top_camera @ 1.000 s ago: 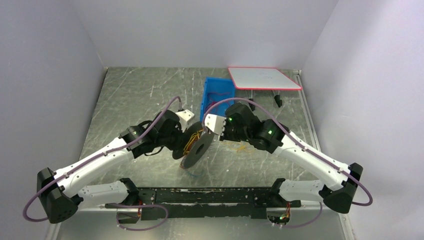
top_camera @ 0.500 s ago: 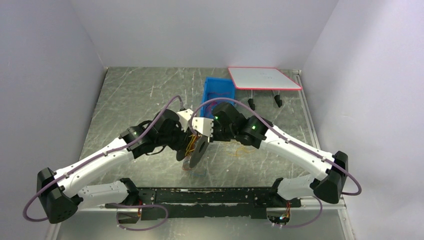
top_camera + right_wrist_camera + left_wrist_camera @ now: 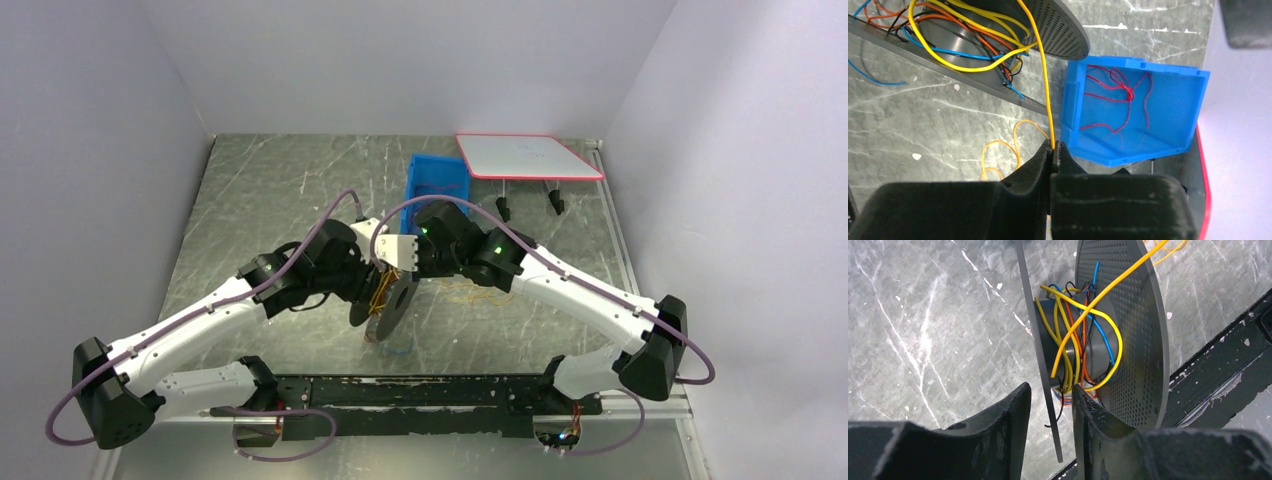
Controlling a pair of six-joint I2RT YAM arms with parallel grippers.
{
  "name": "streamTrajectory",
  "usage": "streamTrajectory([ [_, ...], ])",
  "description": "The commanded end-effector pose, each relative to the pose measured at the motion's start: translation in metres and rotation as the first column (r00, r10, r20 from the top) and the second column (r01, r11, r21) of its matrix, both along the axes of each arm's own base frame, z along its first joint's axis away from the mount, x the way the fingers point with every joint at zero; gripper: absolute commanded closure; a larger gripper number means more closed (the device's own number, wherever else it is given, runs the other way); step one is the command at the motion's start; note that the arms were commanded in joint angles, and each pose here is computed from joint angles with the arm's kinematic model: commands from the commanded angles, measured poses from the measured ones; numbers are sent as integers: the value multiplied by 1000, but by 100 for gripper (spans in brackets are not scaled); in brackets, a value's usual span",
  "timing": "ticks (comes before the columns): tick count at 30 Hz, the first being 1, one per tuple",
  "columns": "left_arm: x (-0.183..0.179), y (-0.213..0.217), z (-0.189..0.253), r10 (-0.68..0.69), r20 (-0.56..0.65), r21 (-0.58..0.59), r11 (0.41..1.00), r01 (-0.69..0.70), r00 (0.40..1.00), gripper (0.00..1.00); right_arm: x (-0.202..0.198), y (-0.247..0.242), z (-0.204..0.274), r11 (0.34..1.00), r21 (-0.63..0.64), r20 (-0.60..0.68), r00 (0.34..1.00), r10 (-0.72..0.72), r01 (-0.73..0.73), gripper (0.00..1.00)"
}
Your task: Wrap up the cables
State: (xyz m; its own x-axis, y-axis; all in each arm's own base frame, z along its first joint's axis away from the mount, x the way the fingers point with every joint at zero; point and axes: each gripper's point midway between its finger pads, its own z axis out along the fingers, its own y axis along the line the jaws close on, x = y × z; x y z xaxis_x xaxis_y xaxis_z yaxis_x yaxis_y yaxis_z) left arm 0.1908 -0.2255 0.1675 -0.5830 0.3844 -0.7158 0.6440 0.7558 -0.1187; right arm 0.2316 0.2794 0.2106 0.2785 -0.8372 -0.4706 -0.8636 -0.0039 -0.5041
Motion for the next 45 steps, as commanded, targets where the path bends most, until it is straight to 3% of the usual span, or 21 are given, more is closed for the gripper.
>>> streamTrajectory([
  [1, -7, -18, 14, -100, 38, -69, 992, 102, 994, 58, 3, 14, 0, 997, -31, 42, 997, 69, -68, 100],
  [19, -9, -21, 7, -113, 13, -68, 991, 113, 994, 49, -23, 44, -29, 952, -25, 23, 952, 306, -306, 100],
  [35, -6, -18, -6, -92, -17, -31, 995, 91, 996, 55, -42, 64, -9, 913, 120, 72, 920, 384, -390, 100],
  [42, -5, -19, -7, -98, -23, -31, 995, 97, 995, 70, -41, 62, -11, 921, 107, 62, 927, 370, -375, 100],
  [45, -6, -19, -8, -103, -27, -34, 994, 102, 994, 82, -41, 63, -14, 922, 107, 58, 928, 368, -372, 100],
])
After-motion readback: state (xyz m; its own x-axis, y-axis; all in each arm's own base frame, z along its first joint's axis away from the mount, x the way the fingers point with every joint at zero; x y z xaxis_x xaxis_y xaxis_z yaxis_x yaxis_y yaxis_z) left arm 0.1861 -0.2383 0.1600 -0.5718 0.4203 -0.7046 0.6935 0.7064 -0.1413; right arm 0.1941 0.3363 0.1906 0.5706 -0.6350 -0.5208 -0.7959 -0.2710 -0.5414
